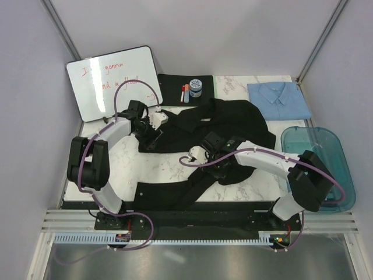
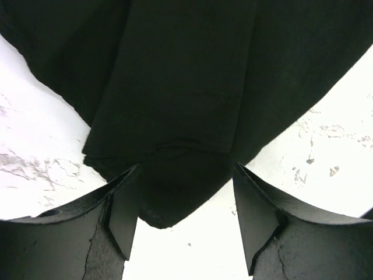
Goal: Fold and stack the long sleeve shirts
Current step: Flatten the shirt out
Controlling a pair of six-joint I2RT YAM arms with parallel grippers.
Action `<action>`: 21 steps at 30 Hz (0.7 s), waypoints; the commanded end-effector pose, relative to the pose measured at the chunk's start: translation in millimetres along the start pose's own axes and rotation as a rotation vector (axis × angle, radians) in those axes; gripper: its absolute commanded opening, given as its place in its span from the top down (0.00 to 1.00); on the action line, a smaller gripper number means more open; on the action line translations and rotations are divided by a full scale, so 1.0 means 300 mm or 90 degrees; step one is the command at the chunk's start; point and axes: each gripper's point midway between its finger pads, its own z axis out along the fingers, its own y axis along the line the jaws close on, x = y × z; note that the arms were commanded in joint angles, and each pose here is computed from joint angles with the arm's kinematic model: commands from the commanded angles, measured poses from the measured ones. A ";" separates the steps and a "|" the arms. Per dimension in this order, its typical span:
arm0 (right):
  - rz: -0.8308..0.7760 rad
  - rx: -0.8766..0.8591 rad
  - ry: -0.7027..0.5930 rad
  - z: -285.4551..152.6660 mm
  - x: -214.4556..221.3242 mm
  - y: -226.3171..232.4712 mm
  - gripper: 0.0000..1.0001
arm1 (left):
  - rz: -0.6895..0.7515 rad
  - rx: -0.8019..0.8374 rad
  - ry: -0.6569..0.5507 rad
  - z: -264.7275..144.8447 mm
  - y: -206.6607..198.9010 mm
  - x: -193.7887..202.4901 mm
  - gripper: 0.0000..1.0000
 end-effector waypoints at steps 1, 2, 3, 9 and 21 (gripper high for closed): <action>0.001 0.021 -0.020 -0.019 -0.019 -0.014 1.00 | -0.005 -0.018 -0.058 -0.019 0.040 -0.102 0.30; -0.002 0.011 -0.025 -0.025 -0.020 -0.002 1.00 | 0.000 -0.010 -0.066 -0.017 0.028 -0.115 0.30; -0.004 0.005 -0.028 -0.029 -0.019 0.007 1.00 | 0.000 -0.010 -0.065 -0.014 0.026 -0.117 0.30; -0.009 -0.004 -0.026 -0.048 -0.007 0.020 1.00 | 0.019 -0.002 -0.034 0.032 0.008 -0.086 0.27; -0.021 -0.032 0.000 -0.037 0.053 0.055 1.00 | 0.027 -0.034 -0.014 0.072 0.045 -0.080 0.47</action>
